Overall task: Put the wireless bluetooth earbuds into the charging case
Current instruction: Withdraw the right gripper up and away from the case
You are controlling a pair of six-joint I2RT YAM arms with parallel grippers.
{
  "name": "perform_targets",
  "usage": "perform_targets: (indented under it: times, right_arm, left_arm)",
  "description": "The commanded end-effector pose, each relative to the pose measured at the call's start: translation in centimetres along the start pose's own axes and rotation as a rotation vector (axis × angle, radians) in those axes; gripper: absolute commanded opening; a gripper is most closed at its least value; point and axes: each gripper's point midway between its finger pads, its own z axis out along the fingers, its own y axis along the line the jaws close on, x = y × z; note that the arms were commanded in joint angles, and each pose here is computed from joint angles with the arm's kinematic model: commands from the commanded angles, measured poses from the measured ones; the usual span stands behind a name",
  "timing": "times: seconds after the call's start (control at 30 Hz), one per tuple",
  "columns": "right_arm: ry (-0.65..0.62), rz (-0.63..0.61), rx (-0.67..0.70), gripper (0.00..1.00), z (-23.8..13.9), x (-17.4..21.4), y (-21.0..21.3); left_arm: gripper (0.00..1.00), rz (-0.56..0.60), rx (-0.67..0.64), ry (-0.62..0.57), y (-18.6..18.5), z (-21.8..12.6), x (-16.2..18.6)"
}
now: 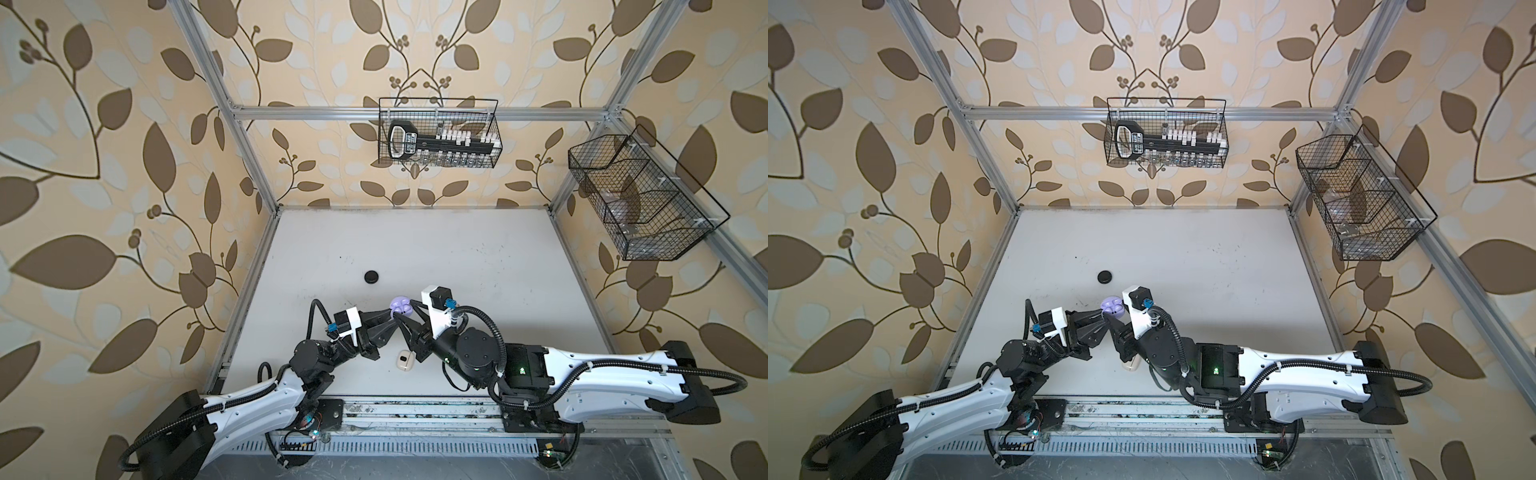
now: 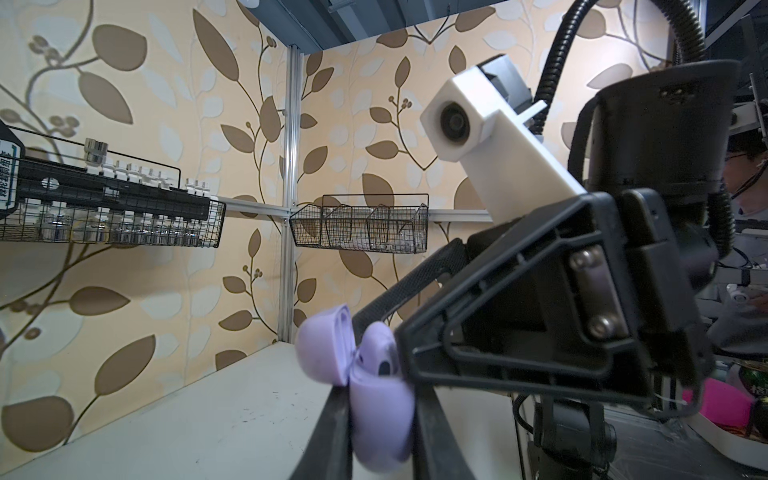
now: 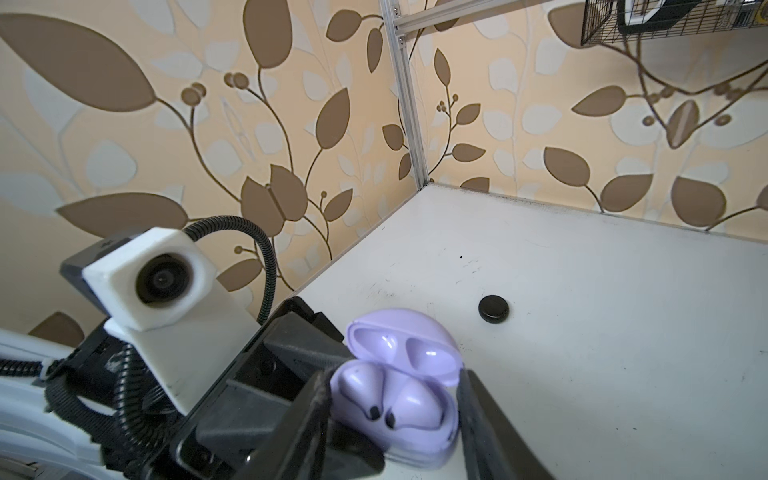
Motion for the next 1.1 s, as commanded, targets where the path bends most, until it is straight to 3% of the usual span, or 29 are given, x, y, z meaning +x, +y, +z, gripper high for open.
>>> perform_targets:
  times: [0.0, 0.27, 0.47, 0.6, 0.67, 0.73, 1.07]
  right_arm:
    - [-0.003, 0.004, 0.003, 0.5, 0.1, -0.7, 0.3]
    - [-0.008, -0.034, -0.052, 0.66, -2.3, -4.5, 0.4]
    - [-0.053, -0.02, 0.038, 0.74, -2.9, -6.8, -5.6]
    - [-0.048, 0.065, 0.009, 0.79, -1.8, -5.2, -10.2]
    - [-0.035, 0.038, -0.021, 0.81, -1.4, -3.9, -11.2]
    - [-0.034, 0.074, 0.015, 0.87, -1.1, -3.1, -12.7]
    - [0.056, 0.095, -0.276, 0.79, 1.7, -0.1, -8.3]
  left_arm:
    - [0.0, 0.045, 0.057, -0.094, -1.2, 0.3, -2.7]
    - [0.0, 0.065, 0.044, -0.068, -1.0, 0.5, -2.3]
    - [0.0, 0.1, 0.066, -0.017, -1.3, 0.8, -1.7]
    - [0.0, 0.124, 0.17, 0.102, -2.6, 1.8, -0.1]
    - [0.0, 0.138, 0.215, 0.148, -3.1, 2.2, 0.6]
    - [0.0, 0.149, 0.244, 0.171, -3.4, 2.3, 1.1]
    - [0.0, 0.159, 0.262, 0.206, -3.6, 2.3, 1.9]
